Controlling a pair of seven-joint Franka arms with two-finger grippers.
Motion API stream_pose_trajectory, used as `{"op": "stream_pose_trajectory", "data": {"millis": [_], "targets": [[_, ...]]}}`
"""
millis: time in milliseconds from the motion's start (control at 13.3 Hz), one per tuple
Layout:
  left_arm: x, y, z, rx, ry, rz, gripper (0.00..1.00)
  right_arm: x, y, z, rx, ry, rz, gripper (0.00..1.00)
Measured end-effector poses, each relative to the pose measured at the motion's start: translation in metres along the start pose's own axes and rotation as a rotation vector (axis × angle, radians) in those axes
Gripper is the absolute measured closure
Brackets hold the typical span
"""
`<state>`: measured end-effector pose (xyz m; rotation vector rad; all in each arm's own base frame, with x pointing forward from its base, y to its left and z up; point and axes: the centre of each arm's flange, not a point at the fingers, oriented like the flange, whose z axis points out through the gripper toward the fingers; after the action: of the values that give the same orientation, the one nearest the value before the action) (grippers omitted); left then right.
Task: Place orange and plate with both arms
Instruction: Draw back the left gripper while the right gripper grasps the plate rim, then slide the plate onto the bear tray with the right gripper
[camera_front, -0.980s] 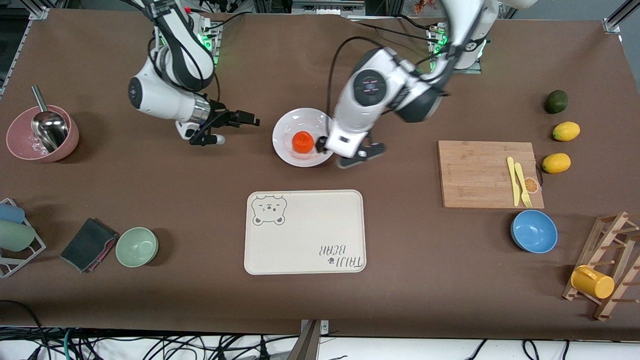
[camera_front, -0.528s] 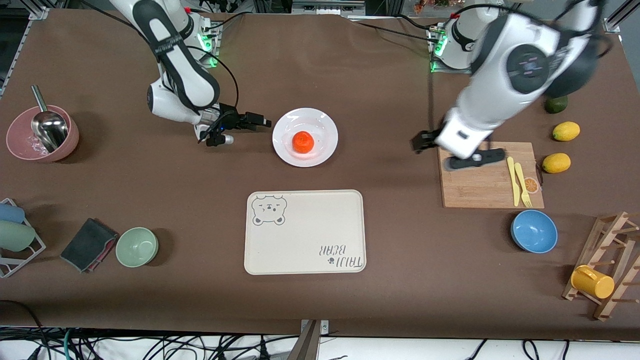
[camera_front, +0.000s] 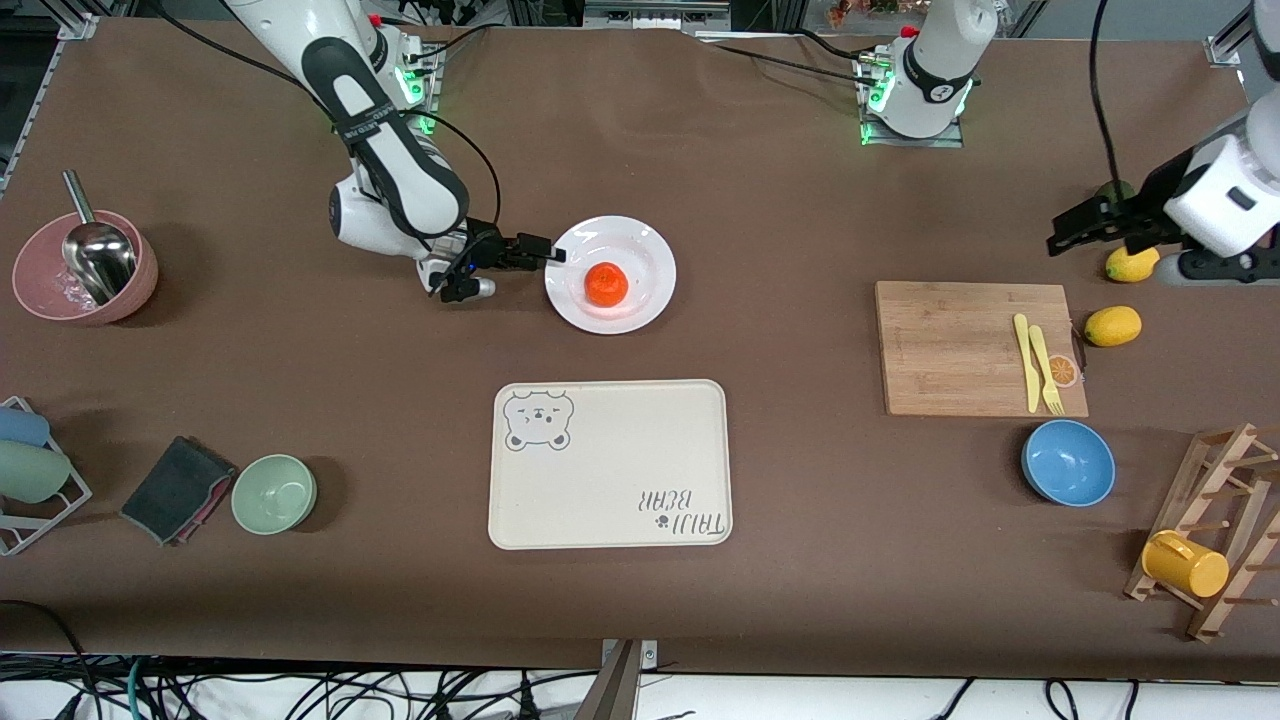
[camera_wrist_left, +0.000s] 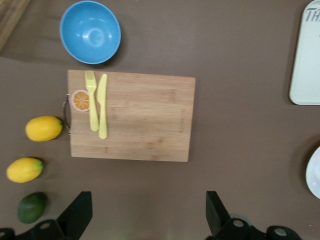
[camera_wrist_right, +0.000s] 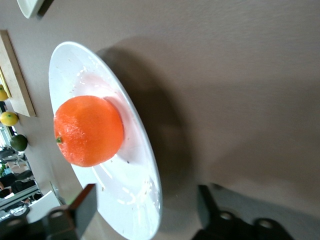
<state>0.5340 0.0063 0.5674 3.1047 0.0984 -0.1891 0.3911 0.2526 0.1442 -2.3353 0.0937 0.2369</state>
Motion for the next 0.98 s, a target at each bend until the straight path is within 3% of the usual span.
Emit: {"op": "stream_pose_trajectory", "data": {"millis": [226, 528, 754, 980], "targets": [[-0.004, 0.006, -0.009, 0.083, 0.007, 0.011, 0.00, 0.005, 0.001, 0.014, -0.005, -0.010, -0.025, 0.54], [-0.003, 0.005, -0.014, 0.091, 0.014, 0.004, 0.00, 0.016, -0.004, 0.016, 0.008, 0.001, -0.055, 0.93], [0.004, 0.010, -0.015, 0.094, 0.019, -0.006, 0.00, 0.032, -0.014, 0.008, 0.017, 0.038, -0.074, 0.93], [0.011, 0.015, -0.029, 0.092, 0.043, -0.020, 0.00, 0.066, -0.021, -0.020, 0.047, 0.116, -0.067, 0.93]]}}
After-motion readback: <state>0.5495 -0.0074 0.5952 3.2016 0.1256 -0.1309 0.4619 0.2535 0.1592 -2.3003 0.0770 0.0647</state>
